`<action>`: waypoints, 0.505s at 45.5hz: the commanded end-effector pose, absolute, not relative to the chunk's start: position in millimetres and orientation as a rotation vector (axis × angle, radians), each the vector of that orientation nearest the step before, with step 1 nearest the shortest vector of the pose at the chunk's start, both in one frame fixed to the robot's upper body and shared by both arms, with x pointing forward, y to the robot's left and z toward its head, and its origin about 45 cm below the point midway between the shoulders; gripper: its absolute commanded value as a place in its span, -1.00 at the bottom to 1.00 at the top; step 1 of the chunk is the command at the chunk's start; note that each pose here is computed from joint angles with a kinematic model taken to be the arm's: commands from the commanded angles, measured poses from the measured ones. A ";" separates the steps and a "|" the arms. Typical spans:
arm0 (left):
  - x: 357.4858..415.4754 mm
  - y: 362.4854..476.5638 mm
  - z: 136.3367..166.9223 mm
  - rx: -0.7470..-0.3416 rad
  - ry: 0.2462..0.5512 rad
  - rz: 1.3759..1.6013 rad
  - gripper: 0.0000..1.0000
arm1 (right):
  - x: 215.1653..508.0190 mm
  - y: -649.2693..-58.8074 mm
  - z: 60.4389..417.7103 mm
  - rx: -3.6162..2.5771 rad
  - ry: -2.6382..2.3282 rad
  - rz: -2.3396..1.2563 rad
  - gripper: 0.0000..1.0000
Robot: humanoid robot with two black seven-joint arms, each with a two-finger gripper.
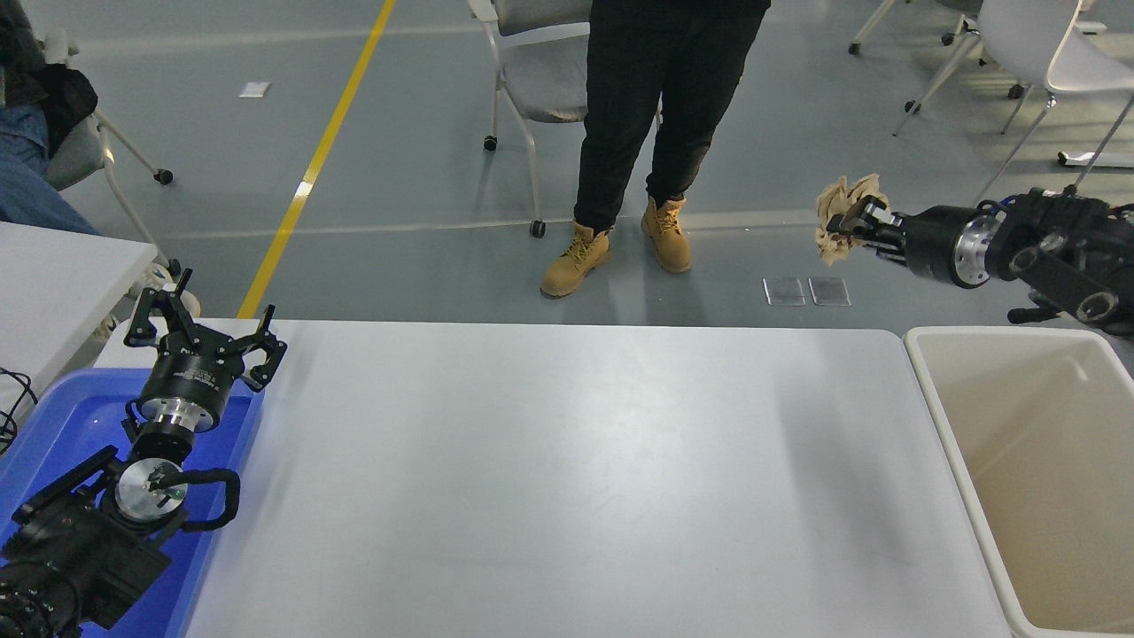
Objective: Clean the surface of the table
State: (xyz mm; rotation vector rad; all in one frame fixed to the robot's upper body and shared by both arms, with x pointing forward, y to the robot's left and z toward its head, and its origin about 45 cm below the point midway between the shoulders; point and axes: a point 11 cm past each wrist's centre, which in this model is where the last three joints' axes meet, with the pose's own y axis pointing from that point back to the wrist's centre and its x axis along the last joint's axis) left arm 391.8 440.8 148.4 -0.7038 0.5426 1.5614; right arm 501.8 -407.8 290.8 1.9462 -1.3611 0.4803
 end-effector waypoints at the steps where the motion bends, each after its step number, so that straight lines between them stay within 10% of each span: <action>1: 391.7 441.0 148.2 -0.703 0.543 1.563 1.00 | 486.1 -484.3 304.4 1.829 -1.754 0.372 -1.00; 23: 391.7 440.9 148.4 -0.704 0.542 1.561 1.00 | 453.2 -547.0 299.9 1.746 -2.268 0.181 -1.00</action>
